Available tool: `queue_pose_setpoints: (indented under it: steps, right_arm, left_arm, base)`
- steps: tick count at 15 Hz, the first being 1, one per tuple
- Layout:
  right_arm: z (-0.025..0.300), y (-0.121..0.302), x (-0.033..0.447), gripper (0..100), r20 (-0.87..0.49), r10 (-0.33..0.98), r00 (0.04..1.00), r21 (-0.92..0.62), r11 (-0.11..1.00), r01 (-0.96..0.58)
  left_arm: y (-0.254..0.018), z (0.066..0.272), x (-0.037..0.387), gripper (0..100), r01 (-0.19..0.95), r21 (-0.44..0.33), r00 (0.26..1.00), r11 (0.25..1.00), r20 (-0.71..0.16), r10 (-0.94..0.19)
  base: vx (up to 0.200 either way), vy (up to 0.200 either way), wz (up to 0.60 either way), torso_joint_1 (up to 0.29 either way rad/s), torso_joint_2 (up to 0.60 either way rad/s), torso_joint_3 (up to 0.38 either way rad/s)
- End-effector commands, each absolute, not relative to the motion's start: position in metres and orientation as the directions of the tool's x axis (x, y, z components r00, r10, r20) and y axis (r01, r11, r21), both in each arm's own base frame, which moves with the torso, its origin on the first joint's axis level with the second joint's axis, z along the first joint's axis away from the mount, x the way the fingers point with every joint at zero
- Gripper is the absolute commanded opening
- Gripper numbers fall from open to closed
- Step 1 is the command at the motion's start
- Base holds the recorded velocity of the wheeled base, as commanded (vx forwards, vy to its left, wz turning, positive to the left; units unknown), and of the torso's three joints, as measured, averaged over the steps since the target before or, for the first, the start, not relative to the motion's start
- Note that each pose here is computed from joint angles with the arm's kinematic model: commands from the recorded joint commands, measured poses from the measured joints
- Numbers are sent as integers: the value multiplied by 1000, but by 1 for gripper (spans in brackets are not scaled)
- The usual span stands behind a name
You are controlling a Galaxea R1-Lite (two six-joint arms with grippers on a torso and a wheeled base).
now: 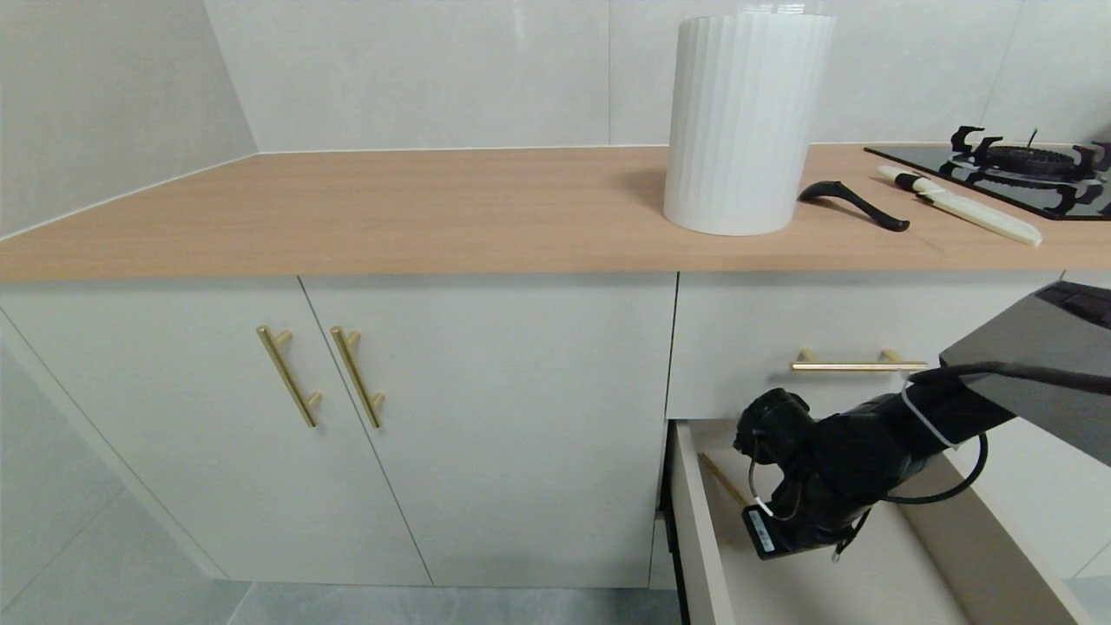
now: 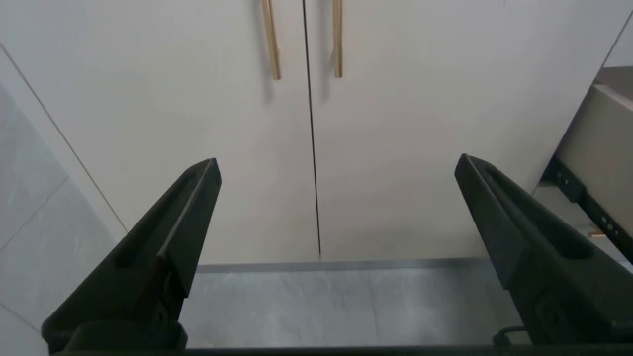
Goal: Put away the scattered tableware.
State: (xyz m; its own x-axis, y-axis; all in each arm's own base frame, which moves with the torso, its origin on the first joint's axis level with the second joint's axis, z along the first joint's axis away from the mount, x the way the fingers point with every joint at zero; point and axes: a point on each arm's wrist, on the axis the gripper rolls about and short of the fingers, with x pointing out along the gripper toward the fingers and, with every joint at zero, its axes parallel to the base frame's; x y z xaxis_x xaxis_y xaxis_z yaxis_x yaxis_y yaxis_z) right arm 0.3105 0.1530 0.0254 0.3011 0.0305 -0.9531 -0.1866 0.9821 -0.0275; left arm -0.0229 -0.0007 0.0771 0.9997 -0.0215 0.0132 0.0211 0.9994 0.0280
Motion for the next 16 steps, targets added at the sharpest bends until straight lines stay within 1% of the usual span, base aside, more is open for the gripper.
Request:
queue_pose_setpoints:
  steps: [1,2,6,7,8,11,12,15,16]
  right_arm:
    - [1,156,310,0,-963,2,268,-51,980,-192]
    - [-6,157,311,0,-957,-6,289,-62,981,-183]
    - [-16,158,313,0,-959,-21,283,-69,985,-161]
    - [-20,158,314,0,-954,-47,295,-95,984,-150]
    - [-21,159,315,0,-948,-64,311,-111,984,-137]
    - [-21,158,315,0,-946,-72,316,-119,984,-132]
    - [-21,158,316,100,-946,-71,317,-118,984,-132]
    - [-17,159,315,100,-944,-67,324,-116,984,-135]
    - [-10,159,314,100,-939,-59,338,-109,985,-133]
  left_arm:
    - [-1,77,-23,100,21,28,1000,999,12,-21]
    - [-1,77,-23,100,21,28,1000,999,14,-21]
    - [-1,77,-23,100,21,28,1000,999,14,-21]
    - [-1,77,-23,100,20,28,1000,999,14,-20]
    - [-1,77,-23,100,21,28,1000,999,12,-21]
    - [-1,77,-23,100,21,28,1000,999,12,-21]
    - [-1,77,-23,100,20,28,1000,999,14,-20]
    - [-1,77,-23,100,21,28,1000,999,14,-21]
    - [-1,77,-23,100,21,28,1000,999,14,-21]
  base:
    - [0,0,0,0,0,0]
    - [0,0,0,0,0,0]
    - [0,0,0,0,0,0]
    - [0,0,0,0,0,0]
    - [0,0,0,0,0,0]
    - [0,0,0,0,0,0]
    - [0,0,0,0,0,0]
    - [0,0,0,0,0,0]
    - [0,0,0,0,0,0]
